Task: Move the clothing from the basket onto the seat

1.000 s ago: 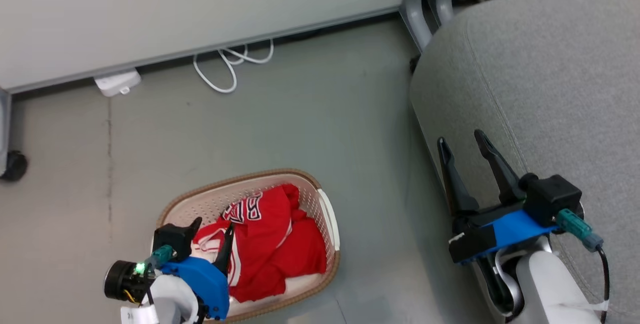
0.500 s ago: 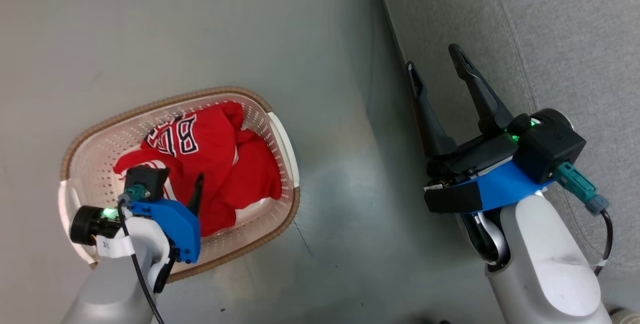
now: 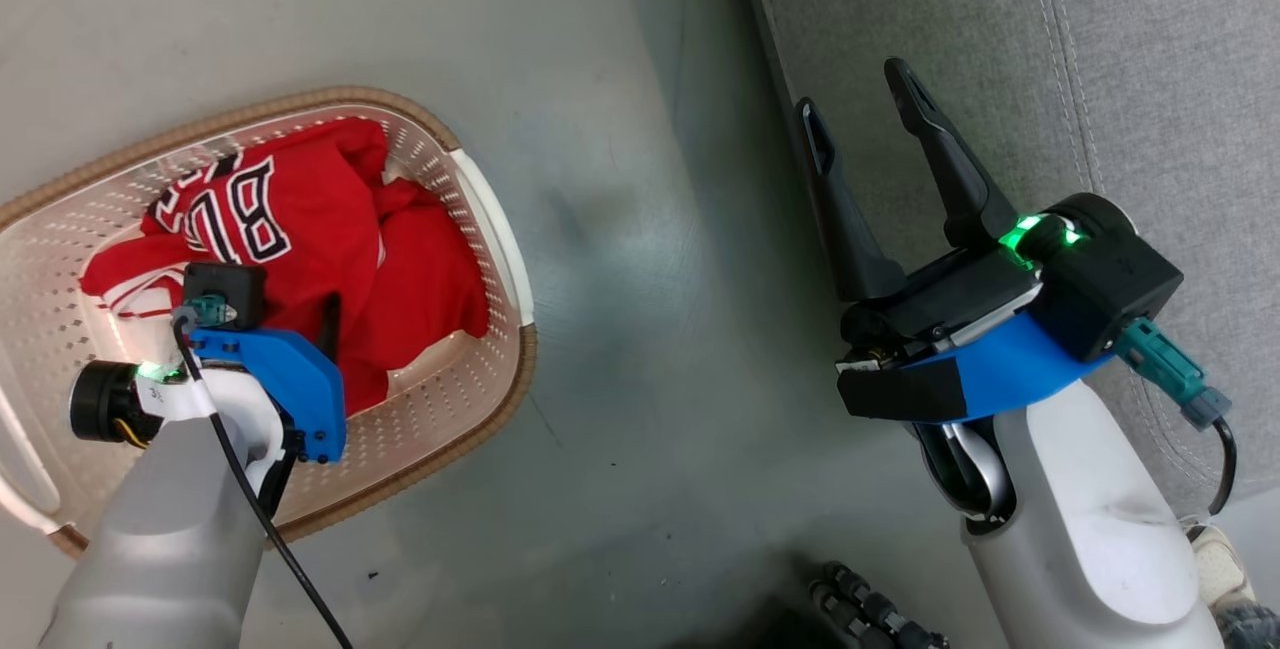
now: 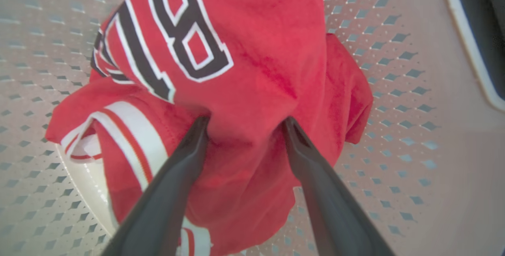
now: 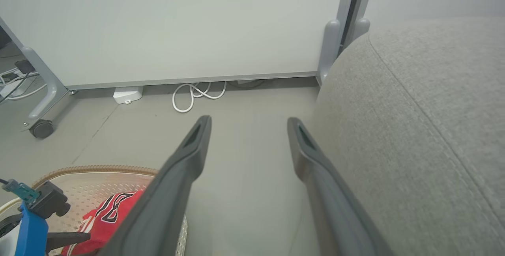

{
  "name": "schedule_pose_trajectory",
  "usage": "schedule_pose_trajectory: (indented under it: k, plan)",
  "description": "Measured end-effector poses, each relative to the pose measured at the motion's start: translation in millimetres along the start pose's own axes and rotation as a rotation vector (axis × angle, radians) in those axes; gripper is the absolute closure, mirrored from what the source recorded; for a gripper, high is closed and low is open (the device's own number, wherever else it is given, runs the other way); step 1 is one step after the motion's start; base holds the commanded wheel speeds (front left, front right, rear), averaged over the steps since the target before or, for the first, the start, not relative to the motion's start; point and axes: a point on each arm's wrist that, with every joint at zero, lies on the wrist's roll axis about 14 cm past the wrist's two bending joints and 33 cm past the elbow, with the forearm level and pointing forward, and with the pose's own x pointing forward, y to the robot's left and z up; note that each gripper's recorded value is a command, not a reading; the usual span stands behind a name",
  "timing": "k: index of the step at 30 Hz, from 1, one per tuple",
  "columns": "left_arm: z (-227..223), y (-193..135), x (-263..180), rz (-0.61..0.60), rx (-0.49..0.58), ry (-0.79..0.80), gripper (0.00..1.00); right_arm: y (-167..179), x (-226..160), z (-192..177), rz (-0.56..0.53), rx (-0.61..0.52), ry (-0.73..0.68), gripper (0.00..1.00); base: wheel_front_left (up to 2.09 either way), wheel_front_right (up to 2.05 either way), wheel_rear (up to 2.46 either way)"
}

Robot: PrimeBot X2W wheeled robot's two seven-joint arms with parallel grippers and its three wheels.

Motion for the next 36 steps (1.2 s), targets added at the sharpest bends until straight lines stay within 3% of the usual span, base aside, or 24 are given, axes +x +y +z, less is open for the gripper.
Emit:
schedule_pose_trajectory:
  k: [1,2,3,15,22,29,36]
  plan:
    - [-2,0,2,-0.001,-0.003,0.007,0.0,-2,0,-1,-0.004,0.0,0.003,0.0,0.0,0.0,0.0]
    - [-3,-1,4,-0.002,-0.006,0.013,0.6,-3,0,-2,-0.007,-0.002,0.005,0.0,0.0,0.0,0.0]
    - [-3,-2,5,-0.003,-0.006,0.015,1.0,-4,-1,-3,-0.01,-0.002,0.007,0.0,0.0,0.0,0.0]
    - [5,-8,-2,0.002,-0.007,-0.016,1.0,-4,-1,5,-0.012,0.002,-0.011,0.0,0.0,0.0,0.0]
    - [15,-34,-34,-0.013,-0.005,-0.071,1.0,3,-10,31,-0.002,0.002,-0.056,0.0,0.0,0.0,0.0]
    - [52,-66,-88,-0.033,0.095,-0.226,1.0,18,-37,56,0.015,0.011,-0.089,0.0,0.0,0.0,0.0]
    - [118,-112,-157,-0.086,0.173,-0.5,1.0,41,-66,89,0.055,0.031,-0.152,0.0,0.0,0.0,0.0]
